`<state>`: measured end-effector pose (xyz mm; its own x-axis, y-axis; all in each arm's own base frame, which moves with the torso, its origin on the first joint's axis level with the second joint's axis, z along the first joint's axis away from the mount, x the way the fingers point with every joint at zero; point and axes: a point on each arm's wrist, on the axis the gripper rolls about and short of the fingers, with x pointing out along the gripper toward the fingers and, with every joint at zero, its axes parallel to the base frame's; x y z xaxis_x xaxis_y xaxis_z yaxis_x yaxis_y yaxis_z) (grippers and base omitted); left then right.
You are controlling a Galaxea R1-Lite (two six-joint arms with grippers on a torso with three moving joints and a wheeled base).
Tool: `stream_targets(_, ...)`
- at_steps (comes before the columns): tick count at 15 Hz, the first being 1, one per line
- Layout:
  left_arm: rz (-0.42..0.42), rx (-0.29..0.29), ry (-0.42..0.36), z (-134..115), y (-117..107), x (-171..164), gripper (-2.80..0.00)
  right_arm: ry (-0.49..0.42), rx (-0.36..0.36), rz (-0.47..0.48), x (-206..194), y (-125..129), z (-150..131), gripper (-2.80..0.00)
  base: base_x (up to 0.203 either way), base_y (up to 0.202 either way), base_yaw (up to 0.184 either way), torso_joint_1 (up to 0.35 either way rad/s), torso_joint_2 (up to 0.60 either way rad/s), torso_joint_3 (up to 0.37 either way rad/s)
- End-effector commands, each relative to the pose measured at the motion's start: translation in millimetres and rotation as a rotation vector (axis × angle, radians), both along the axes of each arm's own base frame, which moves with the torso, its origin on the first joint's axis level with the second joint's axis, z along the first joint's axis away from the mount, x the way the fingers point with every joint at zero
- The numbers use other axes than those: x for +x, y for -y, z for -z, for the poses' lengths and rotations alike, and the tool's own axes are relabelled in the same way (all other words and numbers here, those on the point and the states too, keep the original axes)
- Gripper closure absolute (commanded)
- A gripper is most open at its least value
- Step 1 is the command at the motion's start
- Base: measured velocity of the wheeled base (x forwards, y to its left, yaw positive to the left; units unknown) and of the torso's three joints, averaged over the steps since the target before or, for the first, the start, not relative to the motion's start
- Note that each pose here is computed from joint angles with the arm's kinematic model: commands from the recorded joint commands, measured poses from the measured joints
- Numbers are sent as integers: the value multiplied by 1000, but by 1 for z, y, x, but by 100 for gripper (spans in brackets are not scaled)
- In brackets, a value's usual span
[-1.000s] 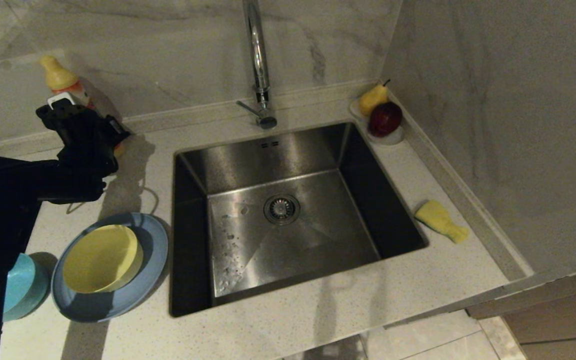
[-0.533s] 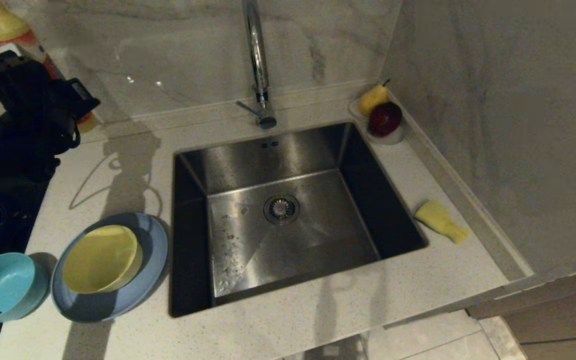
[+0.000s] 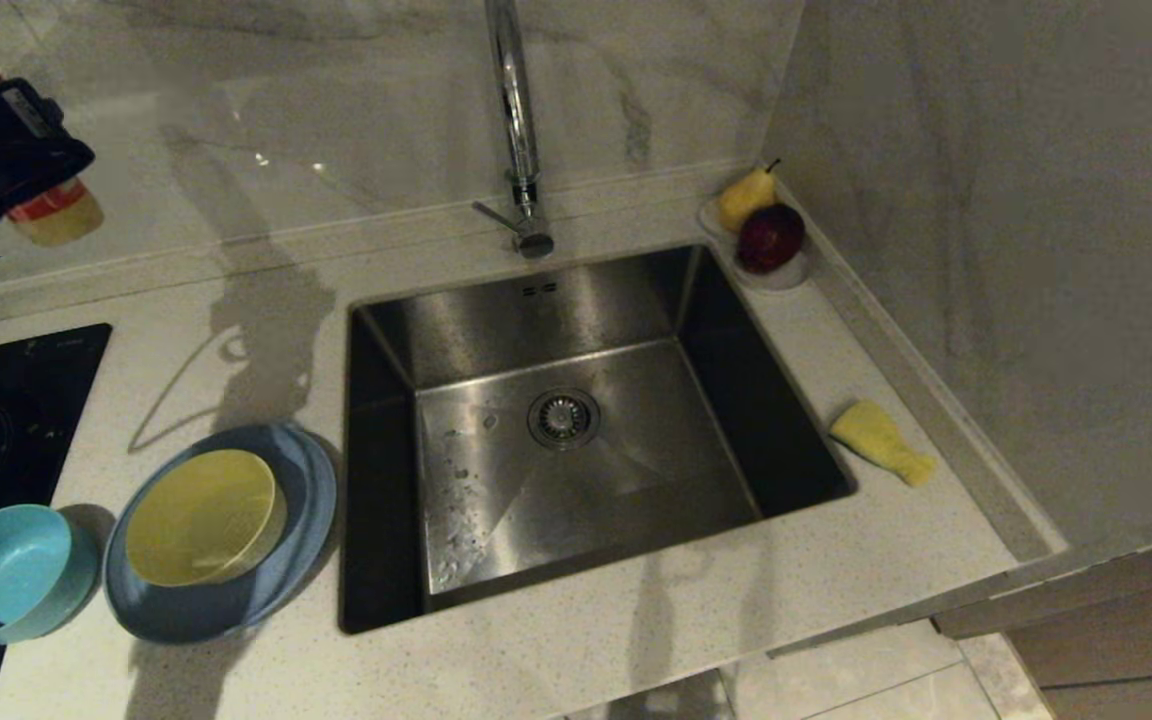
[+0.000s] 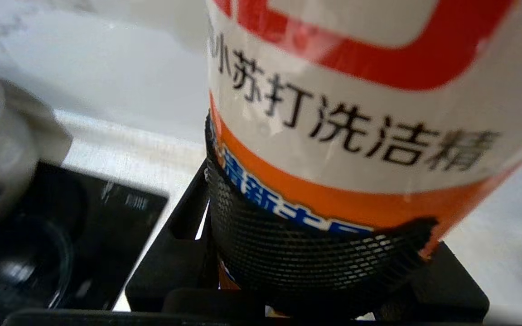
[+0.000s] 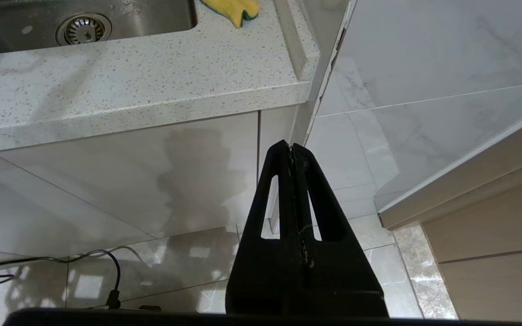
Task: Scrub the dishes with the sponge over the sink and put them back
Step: Squeeze it onto the sponge
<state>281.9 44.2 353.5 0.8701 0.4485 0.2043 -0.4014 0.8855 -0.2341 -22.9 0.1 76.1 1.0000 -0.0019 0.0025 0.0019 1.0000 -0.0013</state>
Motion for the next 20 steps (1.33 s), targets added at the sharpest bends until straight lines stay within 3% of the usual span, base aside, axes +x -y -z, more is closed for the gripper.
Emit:
stream_targets(1,51,15,40,-24,18,-64,0,1,0,0,0,0,0,0,0,0,0,0,0,0)
stream_targets(5,219,76,-51,-27,49,-104,0,0,0,0,0,0,0,0,0,0,0,0,0,0)
stream_targets(9,336,221,-68,-34,74,-112,0,1,0,0,0,0,0,0,0,0,0,0,0,0)
stream_targets(14,520,262,-126,-30,104,-121,0,1,0,0,0,0,0,0,0,0,0,0,0,0)
stream_targets(20,621,363,-111,-49,124,-131,0,1,1,0,0,0,0,0,0,0,0,0,0,0)
